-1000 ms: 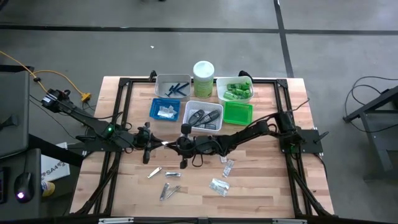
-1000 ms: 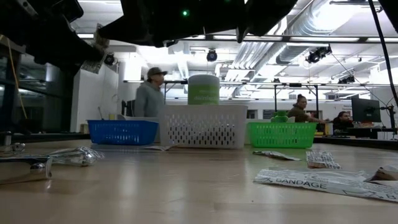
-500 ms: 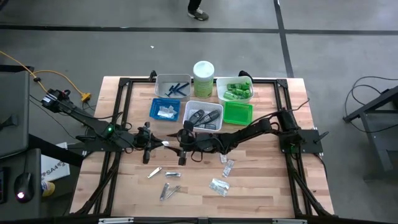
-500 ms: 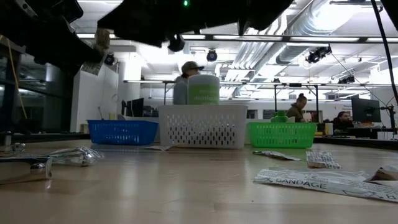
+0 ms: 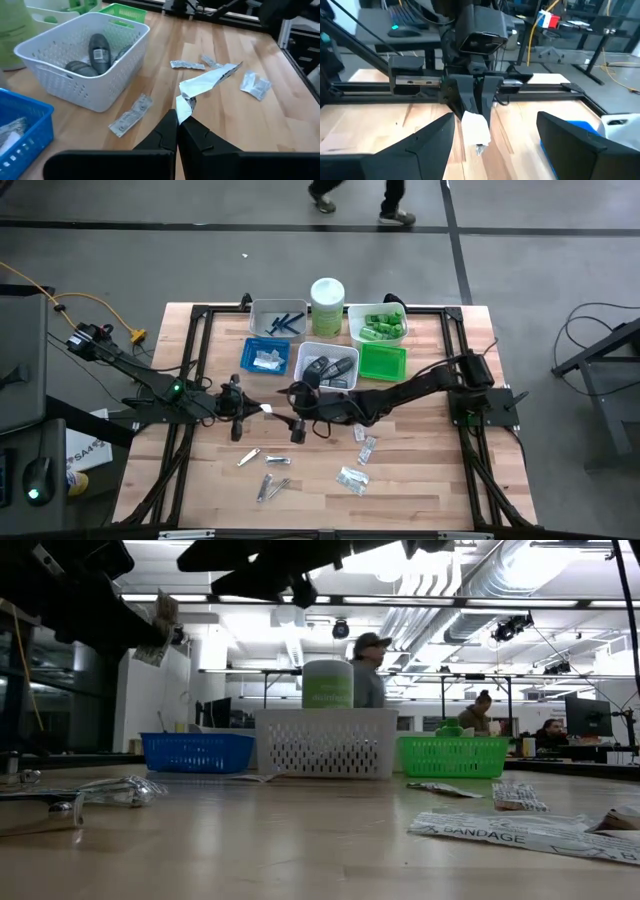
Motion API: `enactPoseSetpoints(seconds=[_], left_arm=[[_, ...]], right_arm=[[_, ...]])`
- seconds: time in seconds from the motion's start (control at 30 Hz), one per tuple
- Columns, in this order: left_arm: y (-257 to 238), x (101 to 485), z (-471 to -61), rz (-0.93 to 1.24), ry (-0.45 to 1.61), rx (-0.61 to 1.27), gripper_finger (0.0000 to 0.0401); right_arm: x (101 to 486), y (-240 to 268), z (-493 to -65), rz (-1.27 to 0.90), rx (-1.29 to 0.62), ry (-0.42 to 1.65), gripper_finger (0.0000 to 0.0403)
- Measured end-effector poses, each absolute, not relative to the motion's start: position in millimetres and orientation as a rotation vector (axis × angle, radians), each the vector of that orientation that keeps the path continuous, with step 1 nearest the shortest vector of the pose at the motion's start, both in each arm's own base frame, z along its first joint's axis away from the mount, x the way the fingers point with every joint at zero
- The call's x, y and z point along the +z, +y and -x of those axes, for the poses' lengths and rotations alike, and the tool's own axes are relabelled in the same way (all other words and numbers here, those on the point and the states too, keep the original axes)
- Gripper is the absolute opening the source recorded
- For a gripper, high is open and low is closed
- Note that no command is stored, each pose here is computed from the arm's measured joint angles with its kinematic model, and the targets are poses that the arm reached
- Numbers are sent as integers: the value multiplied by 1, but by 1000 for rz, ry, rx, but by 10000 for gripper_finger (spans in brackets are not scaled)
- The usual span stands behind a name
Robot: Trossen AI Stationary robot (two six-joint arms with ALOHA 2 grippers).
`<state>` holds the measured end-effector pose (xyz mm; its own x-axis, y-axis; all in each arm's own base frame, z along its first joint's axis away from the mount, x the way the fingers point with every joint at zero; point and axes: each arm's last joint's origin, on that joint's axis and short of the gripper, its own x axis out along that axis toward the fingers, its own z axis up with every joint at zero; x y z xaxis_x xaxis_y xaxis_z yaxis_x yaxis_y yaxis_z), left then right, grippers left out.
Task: Pick & Place Travel size toiletries
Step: Put the white bandage into the blue bin
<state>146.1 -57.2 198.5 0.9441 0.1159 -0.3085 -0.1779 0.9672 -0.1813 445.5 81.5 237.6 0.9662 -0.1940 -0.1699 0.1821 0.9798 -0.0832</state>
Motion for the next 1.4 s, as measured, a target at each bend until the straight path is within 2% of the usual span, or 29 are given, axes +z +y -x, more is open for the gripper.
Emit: enactPoseSetpoints(seconds=[0.23, 0.57, 0.8, 1.2, 1.3, 1.4], left_arm=[[-48, 198, -148, 134, 302, 247, 0], [-4, 210, -152, 55, 493, 435, 0], [32, 205, -152, 18, 589, 580, 0], [80, 180, -169, 45, 791, 668, 0], [89, 178, -177, 53, 830, 687, 11], [93, 176, -184, 52, 872, 684, 40]], right_arm=[[251, 80, -432, 19, -303, 255, 275], [256, 83, -417, 7, -344, 358, 275], [252, 80, -416, 23, -352, 402, 275], [249, 79, -414, 48, -407, 421, 275], [249, 79, -414, 48, -406, 423, 275], [249, 79, -412, 41, -410, 435, 275]])
